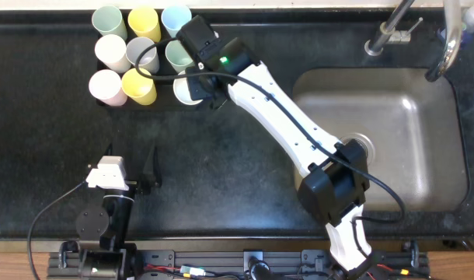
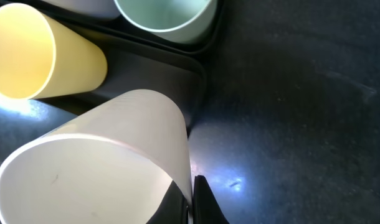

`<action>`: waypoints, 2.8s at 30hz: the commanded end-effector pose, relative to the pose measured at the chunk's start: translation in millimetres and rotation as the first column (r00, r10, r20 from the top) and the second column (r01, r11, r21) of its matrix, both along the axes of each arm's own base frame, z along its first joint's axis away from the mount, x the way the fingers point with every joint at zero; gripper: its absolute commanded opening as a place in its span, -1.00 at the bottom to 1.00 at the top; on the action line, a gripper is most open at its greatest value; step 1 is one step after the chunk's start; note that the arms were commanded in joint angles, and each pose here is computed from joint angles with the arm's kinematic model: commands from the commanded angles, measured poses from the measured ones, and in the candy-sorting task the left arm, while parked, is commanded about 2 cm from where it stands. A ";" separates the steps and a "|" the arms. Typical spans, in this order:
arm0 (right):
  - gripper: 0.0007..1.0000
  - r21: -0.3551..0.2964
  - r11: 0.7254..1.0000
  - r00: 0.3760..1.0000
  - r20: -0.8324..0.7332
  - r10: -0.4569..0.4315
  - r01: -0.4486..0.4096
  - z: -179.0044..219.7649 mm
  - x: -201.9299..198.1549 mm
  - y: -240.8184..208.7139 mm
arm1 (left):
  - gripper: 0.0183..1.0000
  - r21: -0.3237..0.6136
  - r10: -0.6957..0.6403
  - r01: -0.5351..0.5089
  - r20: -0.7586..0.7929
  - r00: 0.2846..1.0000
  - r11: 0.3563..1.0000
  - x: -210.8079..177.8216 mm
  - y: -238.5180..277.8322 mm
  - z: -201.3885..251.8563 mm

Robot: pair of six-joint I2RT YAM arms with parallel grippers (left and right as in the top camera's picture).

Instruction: Store Cups

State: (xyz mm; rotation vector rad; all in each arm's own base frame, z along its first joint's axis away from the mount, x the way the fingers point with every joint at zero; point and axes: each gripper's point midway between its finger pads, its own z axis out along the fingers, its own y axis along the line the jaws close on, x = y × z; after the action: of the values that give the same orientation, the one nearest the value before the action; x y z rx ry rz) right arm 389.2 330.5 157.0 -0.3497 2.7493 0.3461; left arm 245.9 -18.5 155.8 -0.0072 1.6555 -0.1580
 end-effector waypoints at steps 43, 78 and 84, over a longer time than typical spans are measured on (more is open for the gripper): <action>-0.64 0.035 0.999 0.999 0.044 -0.011 0.010 -31.4 29.2 29.3 | 1.00 -0.011 -0.020 0.021 0.006 1.000 1.000 -0.9 -4.3 1.3; 1.00 0.011 0.993 0.815 0.570 -0.102 0.116 156.9 -57.8 -238.9 | 1.00 -0.012 -0.020 0.021 0.006 1.000 1.000 -0.9 -4.3 1.3; 1.00 0.102 0.978 0.616 0.764 -0.194 0.181 145.2 -108.0 -273.2 | 1.00 -0.012 -0.020 0.021 0.006 1.000 1.000 -0.9 -4.3 1.3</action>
State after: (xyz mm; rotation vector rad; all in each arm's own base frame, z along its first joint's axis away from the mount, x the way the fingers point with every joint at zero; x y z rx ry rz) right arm 301.9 75.3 296.9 -0.1825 1.9999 0.1499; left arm 245.9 -18.5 155.7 -0.0073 1.6559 -0.1580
